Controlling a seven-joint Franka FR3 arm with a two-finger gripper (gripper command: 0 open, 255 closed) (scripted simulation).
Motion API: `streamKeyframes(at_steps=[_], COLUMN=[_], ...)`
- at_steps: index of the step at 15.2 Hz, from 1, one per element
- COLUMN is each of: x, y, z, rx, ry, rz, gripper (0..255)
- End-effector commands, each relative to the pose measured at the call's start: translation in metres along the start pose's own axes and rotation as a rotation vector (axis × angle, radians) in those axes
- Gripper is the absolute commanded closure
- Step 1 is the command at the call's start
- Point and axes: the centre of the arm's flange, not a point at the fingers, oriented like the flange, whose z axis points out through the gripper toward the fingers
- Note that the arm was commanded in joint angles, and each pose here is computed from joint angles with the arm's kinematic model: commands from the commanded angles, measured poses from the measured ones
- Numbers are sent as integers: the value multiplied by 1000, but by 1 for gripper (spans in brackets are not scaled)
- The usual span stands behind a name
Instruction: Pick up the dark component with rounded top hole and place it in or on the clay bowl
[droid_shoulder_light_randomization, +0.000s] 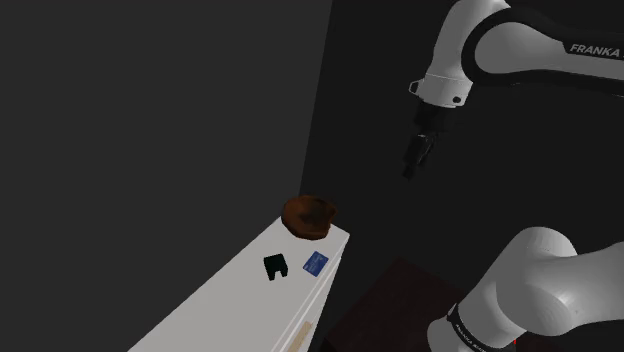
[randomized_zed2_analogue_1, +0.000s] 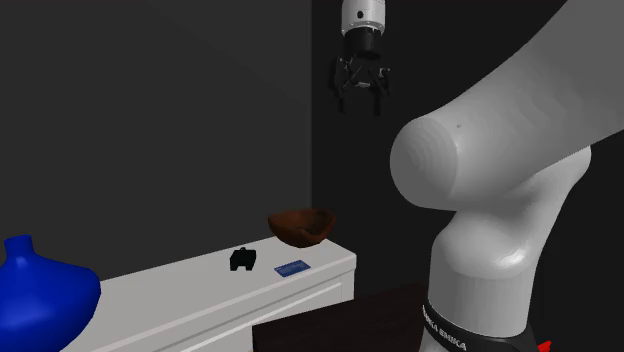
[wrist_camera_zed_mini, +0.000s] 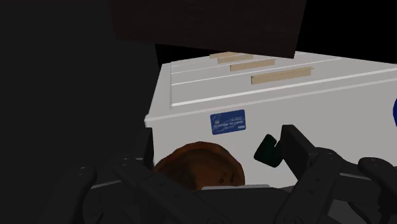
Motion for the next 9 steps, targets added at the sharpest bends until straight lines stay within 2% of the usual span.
streamKeyframes(at_steps=[1,9], x=[0,45], y=[0,-56], z=[0,77], rx=[0,-15], ry=[0,18], rz=[0,69], gripper=[0,0])
